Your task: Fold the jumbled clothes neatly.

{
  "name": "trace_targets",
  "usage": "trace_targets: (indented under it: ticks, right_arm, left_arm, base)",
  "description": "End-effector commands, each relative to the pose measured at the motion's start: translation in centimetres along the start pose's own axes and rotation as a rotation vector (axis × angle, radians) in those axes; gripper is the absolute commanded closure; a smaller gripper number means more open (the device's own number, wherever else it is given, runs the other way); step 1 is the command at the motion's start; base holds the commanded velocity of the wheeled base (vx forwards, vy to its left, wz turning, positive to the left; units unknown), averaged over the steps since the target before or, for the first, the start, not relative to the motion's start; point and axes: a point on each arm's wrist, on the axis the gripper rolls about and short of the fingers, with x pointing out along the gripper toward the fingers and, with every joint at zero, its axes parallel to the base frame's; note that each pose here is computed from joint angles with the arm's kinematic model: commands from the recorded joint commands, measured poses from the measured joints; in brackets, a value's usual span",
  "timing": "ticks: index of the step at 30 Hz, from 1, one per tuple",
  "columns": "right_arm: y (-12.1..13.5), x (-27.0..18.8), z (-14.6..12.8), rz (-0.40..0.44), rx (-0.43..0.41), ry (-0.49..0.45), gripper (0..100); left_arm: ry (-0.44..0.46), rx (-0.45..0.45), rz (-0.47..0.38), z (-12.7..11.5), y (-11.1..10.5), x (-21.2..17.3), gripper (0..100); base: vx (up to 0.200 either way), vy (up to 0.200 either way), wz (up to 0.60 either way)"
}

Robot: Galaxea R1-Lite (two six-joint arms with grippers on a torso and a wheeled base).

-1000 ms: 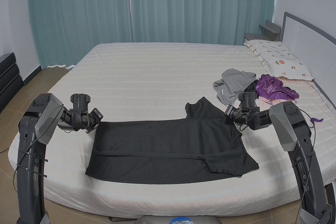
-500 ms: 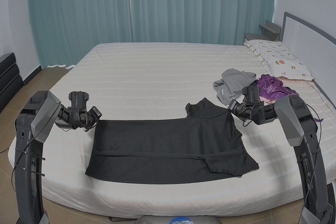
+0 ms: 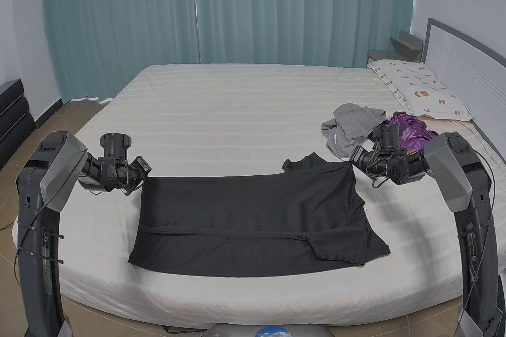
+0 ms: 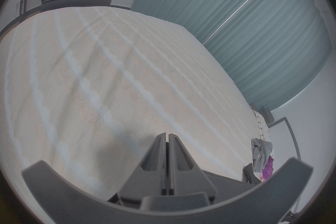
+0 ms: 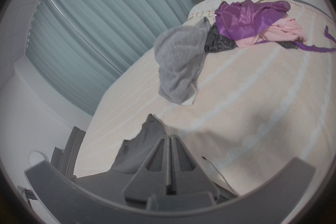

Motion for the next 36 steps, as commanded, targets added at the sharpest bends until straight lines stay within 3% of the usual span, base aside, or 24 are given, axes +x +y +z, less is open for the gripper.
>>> trace_targets:
  ticks: [1,8,19,36]
  right_arm:
    - [0.3,-1.7,1.1,0.023,0.003,-0.036,100]
    - [-0.1,-2.5,1.4,0.035,0.034,-0.063,100]
    - [-1.0,-4.4,0.3,0.038,0.033,0.032,100]
    - [-2.2,-9.8,-1.6,0.042,0.039,0.182,100]
  left_arm:
    - [-0.018,0.001,-0.014,0.8,-0.8,-1.6,100]
    - [-0.036,0.024,-0.029,0.7,-0.7,-1.8,100]
    - [-0.009,0.101,-0.006,-0.2,-0.3,-4.4,100]
    - [0.028,0.14,0.026,-1.9,1.1,-8.2,100]
  base:
    - [0.0,0.0,0.0]
    - [0.0,0.0,0.0]
    - [0.0,0.0,0.0]
    - [0.0,0.0,0.0]
